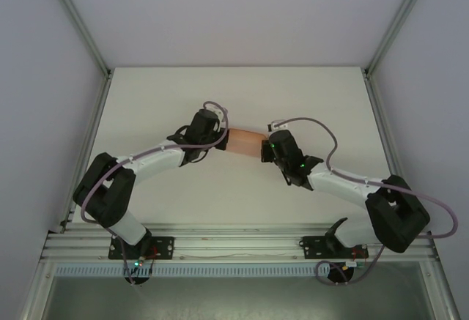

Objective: Assemble paper box

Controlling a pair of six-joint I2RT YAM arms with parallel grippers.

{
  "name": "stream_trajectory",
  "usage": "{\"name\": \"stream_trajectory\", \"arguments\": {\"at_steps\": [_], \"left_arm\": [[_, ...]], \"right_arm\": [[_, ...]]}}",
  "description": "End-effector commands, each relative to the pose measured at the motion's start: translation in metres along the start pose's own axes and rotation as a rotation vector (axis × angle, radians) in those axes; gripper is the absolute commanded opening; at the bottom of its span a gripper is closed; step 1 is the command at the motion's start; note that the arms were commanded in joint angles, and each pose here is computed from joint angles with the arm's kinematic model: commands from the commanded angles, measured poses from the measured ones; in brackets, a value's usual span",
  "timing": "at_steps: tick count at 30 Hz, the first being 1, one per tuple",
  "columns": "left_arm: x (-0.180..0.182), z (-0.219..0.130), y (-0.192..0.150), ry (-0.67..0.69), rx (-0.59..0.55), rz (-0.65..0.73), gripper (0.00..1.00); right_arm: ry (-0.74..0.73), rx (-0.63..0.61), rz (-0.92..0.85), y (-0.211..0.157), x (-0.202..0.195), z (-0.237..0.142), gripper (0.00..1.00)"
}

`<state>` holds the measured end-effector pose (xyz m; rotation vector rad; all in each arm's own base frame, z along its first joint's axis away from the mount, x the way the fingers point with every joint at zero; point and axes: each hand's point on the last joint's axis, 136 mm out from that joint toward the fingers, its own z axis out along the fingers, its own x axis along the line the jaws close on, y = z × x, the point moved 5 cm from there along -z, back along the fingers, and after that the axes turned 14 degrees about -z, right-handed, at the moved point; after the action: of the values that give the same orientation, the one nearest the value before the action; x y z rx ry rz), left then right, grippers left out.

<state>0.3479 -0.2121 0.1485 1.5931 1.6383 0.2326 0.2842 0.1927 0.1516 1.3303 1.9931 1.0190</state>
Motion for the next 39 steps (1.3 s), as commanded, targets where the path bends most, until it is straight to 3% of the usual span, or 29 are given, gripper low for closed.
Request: {"name": "stream_trajectory", "arguments": {"at_steps": [1, 5, 10, 14, 18, 28, 32, 36, 39], "left_arm": [[0.030, 0.009, -0.077, 0.105, 0.317, -0.006, 0.00], [0.027, 0.005, -0.071, 0.107, 0.309, 0.008, 0.00], [0.019, 0.003, -0.062, 0.096, 0.317, 0.027, 0.00], [0.016, 0.002, -0.057, 0.096, 0.311, 0.036, 0.00], [0.016, 0.001, -0.055, 0.107, 0.304, 0.025, 0.00], [0.010, -0.003, -0.049, 0.092, 0.297, 0.034, 0.01], [-0.003, -0.016, -0.040, 0.025, 0.273, 0.049, 0.19], [-0.020, -0.036, -0.024, -0.059, 0.228, 0.054, 0.44], [-0.029, -0.052, -0.013, -0.090, 0.201, 0.051, 0.54]], "right_arm": [[-0.058, 0.074, -0.010, -0.003, -0.008, -0.014, 0.28], [-0.075, -0.001, -0.001, 0.024, -0.012, -0.026, 0.52], [-0.014, -0.048, 0.015, 0.048, -0.009, -0.032, 0.63], [-0.087, -0.070, 0.072, 0.058, -0.023, -0.025, 0.65], [-0.146, -0.014, 0.134, 0.054, -0.037, -0.011, 0.64], [-0.026, 0.135, 0.060, -0.003, -0.022, 0.011, 0.61], [-0.045, 0.197, 0.056, -0.021, -0.024, 0.017, 0.60], [-0.044, 0.215, 0.073, -0.032, -0.024, 0.020, 0.59], [-0.054, 0.230, 0.082, -0.040, -0.025, 0.021, 0.59]]}}
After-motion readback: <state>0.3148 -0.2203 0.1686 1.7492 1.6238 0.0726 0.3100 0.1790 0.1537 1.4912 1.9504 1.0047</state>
